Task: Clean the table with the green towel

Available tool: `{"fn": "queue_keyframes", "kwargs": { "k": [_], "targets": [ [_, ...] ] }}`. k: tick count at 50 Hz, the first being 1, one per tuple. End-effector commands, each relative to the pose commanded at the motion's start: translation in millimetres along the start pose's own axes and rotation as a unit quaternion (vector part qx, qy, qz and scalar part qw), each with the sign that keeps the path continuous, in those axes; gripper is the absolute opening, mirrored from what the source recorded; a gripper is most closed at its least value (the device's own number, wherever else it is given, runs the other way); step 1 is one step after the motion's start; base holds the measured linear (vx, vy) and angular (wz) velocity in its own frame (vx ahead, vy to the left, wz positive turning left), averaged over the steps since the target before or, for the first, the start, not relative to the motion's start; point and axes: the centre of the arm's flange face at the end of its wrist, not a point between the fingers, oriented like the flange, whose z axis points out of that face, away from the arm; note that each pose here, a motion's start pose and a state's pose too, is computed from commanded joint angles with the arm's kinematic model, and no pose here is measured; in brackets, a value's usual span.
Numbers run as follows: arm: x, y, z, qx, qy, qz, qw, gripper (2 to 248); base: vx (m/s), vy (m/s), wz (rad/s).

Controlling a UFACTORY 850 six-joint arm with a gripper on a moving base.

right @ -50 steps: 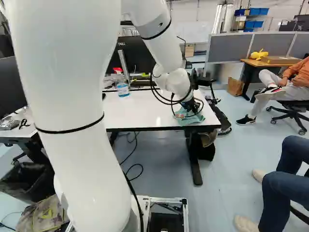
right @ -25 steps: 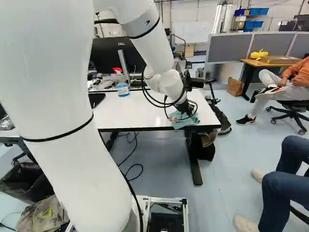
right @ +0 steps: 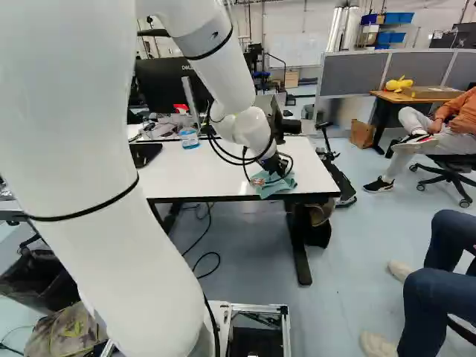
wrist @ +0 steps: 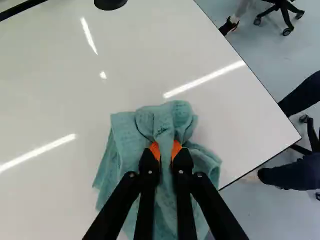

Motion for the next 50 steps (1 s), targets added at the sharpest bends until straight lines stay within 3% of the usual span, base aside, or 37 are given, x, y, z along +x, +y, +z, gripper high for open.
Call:
{"fn": "queue_keyframes", "kwargs": {
  "k": [35,50],
  "targets": [
    [48.2,-30.8,35,0.018,0.011,-0.025,0.9995,43,0.0,0.0,0.0],
    [67.5,-24.5,50,0.014,0.017,-0.019,0.9996,43,0.0,0.0,0.0]
  ]
}}
